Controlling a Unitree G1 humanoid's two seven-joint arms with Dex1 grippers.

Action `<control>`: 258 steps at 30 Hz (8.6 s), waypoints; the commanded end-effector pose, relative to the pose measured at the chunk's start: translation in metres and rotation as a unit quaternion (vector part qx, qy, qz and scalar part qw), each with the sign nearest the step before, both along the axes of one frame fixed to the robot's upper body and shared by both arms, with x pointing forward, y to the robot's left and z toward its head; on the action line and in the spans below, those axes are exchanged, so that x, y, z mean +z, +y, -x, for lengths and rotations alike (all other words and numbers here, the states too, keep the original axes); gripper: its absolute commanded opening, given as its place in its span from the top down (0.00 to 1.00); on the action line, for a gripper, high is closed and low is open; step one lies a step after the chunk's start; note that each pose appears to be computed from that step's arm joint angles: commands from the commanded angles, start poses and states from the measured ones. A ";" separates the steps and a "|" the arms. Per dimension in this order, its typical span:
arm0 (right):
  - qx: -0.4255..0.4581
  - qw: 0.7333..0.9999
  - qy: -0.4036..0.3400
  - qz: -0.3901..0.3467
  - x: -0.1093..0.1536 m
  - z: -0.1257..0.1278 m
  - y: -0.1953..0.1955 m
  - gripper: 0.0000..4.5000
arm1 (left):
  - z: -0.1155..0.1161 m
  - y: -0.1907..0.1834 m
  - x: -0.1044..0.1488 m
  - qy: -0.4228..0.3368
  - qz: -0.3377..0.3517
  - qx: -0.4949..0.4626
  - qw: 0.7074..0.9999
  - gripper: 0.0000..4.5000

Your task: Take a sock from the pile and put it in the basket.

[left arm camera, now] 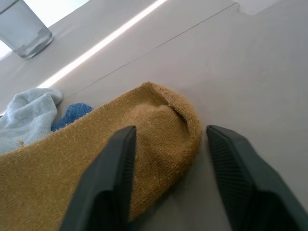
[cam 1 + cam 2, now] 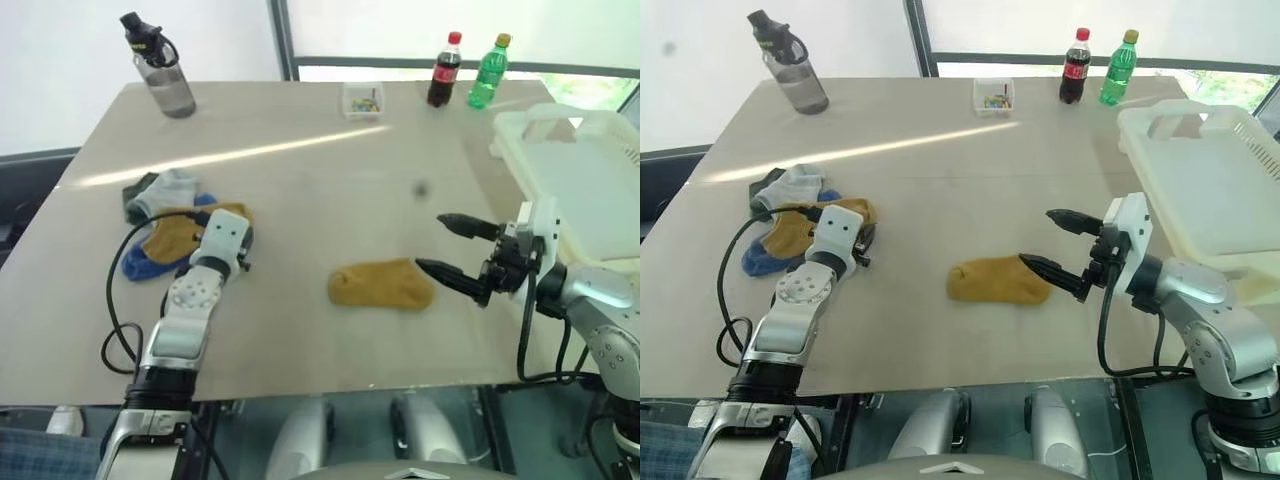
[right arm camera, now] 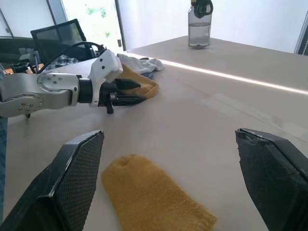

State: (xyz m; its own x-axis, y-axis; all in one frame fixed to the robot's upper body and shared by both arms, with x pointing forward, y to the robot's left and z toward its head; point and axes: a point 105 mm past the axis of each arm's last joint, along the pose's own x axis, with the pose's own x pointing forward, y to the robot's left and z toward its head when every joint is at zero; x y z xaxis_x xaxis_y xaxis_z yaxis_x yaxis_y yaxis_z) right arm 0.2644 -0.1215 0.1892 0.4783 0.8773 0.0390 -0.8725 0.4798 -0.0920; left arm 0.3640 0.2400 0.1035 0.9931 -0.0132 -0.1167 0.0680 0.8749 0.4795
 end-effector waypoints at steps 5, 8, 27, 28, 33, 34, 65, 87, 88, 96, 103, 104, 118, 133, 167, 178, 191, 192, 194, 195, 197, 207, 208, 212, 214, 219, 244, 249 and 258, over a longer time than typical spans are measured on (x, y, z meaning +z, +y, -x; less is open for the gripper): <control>-0.006 1.000 -0.023 -0.007 0.007 0.003 -0.001 0.00 | 0.006 0.030 -0.024 0.054 0.052 0.066 0.995 0.98; -0.008 1.000 -0.022 -0.008 0.007 0.002 -0.001 0.00 | 0.005 0.025 -0.023 0.051 0.072 0.057 0.994 0.98; -0.016 1.000 -0.022 -0.008 0.003 0.000 0.000 0.00 | 0.039 -0.124 0.004 0.087 0.270 -0.261 0.923 0.98; -0.017 1.000 -0.022 -0.008 0.003 0.000 0.000 0.00 | 0.040 -0.130 0.011 0.079 0.285 -0.273 0.915 0.98; -0.018 1.000 -0.022 -0.009 0.003 -0.001 0.000 0.00 | 0.063 -0.160 0.066 0.042 0.420 -0.367 0.829 0.98; -0.019 1.000 -0.022 -0.009 0.003 -0.001 0.000 0.00 | 0.068 -0.161 0.077 0.033 0.456 -0.378 0.805 0.98; -0.053 0.998 0.028 0.029 -0.019 -0.024 0.012 0.00 | 0.048 -0.020 -0.026 0.077 0.499 0.047 0.862 0.98; 0.009 0.982 0.141 0.122 -0.055 -0.059 0.150 0.00 | 0.050 -0.012 -0.006 0.045 0.492 0.090 0.865 0.98; 0.014 0.982 0.141 0.124 -0.056 -0.058 0.155 0.00 | 0.050 -0.013 -0.006 0.045 0.494 0.091 0.864 0.98; 0.013 0.979 0.149 0.135 -0.072 -0.062 0.177 0.00 | 0.051 -0.019 -0.008 0.048 0.500 0.089 0.860 0.98; 0.005 0.980 0.137 0.147 -0.076 -0.068 0.173 0.50 | 0.053 -0.018 -0.010 0.050 0.498 0.090 0.861 1.00; 0.006 0.980 0.137 0.146 -0.077 -0.067 0.173 0.61 | 0.053 -0.018 -0.010 0.050 0.497 0.091 0.861 1.00; 0.011 0.987 0.120 0.103 -0.035 -0.069 0.146 0.99 | 0.057 -0.060 0.042 0.016 0.569 -0.076 0.819 1.00; 0.010 0.978 0.177 0.114 -0.010 -0.013 0.057 0.99 | 0.099 -0.105 0.038 0.102 0.631 -0.100 0.763 1.00; -0.079 0.964 0.203 0.155 -0.031 -0.001 0.013 1.00 | 0.112 -0.117 0.012 0.204 0.636 -0.141 0.731 0.44; -0.082 0.964 0.203 0.152 -0.031 -0.002 0.015 1.00 | 0.095 -0.117 0.011 0.201 0.646 -0.147 0.721 0.44; -0.085 0.965 0.201 0.149 -0.030 -0.002 0.017 1.00 | 0.109 -0.136 0.002 0.273 0.651 -0.161 0.690 0.44; -0.085 0.965 0.201 0.149 -0.030 -0.002 0.017 1.00 | 0.109 -0.135 0.002 0.274 0.653 -0.159 0.688 0.44; -0.086 0.965 0.201 0.148 -0.030 -0.002 0.017 1.00 | 0.108 -0.133 0.002 0.273 0.654 -0.155 0.688 0.44; -0.086 0.965 0.201 0.148 -0.030 -0.002 0.018 1.00 | 0.107 -0.132 0.002 0.271 0.655 -0.153 0.688 0.44; -0.085 0.965 0.201 0.147 -0.031 -0.002 0.018 1.00 | 0.100 -0.129 0.003 0.256 0.656 -0.144 0.695 0.44; -0.088 0.965 0.202 0.144 -0.031 -0.003 0.019 1.00 | 0.091 -0.131 0.004 0.247 0.676 -0.137 0.681 0.72; -0.089 0.965 0.201 0.144 -0.031 -0.003 0.019 1.00 | 0.092 -0.132 0.004 0.249 0.676 -0.139 0.680 0.75; -0.090 0.965 0.201 0.144 -0.031 -0.004 0.019 1.00 | 0.091 -0.132 0.005 0.247 0.679 -0.141 0.677 1.00; -0.090 0.965 0.201 0.144 -0.031 -0.004 0.019 1.00 | 0.090 -0.129 0.007 0.243 0.683 -0.138 0.675 1.00; -0.092 0.964 0.202 0.144 -0.032 -0.004 0.017 1.00 | 0.094 -0.126 0.017 0.233 0.700 -0.155 0.657 1.00; -0.101 0.959 0.026 0.265 -0.050 -0.007 -0.007 1.00 | 0.110 -0.141 0.017 0.198 0.589 -0.254 0.741 1.00; -0.106 0.962 0.015 0.250 -0.042 -0.012 -0.006 1.00 | 0.107 -0.138 0.019 0.183 0.595 -0.258 0.739 1.00; -0.115 0.958 0.032 0.262 -0.054 -0.020 -0.007 1.00 | 0.106 -0.137 -0.003 0.221 0.598 -0.220 0.738 1.00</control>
